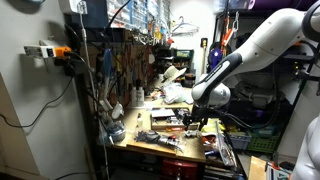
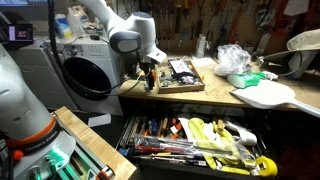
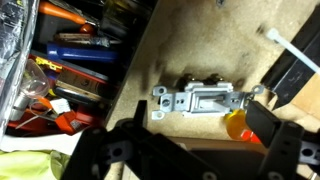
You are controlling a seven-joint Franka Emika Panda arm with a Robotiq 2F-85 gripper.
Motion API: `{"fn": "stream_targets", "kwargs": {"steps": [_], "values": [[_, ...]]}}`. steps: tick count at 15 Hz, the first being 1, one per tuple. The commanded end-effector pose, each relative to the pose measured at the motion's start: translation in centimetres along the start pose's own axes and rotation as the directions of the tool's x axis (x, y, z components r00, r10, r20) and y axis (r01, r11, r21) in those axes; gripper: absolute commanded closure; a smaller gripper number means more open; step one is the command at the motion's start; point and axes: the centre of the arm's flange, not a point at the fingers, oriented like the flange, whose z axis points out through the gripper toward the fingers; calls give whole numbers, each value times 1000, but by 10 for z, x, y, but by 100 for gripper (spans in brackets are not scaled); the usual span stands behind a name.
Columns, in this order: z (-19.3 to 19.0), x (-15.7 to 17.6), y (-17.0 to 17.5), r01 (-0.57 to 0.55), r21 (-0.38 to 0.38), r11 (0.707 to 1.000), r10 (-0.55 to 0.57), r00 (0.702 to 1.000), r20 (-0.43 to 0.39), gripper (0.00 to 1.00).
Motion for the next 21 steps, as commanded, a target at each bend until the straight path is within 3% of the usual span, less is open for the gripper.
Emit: {"fn": "stream_targets", "kwargs": {"steps": [1, 2, 5, 8, 10, 13, 21], "values": [[2, -4, 3, -10, -6, 1000, 10, 1000, 8, 18], [3, -4, 3, -9, -5, 1000, 9, 1000, 10, 34], [4, -4, 3, -10, -3, 1000, 10, 1000, 12, 58], [0, -3, 2, -9, 2, 1000, 9, 1000, 2, 73], [-3, -3, 2, -9, 2, 1000, 9, 1000, -2, 90], [-5, -3, 1, -8, 2, 1000, 8, 1000, -7, 96], [-6, -2, -1, -25, 64, 998, 26, 1000, -12, 93]]}}
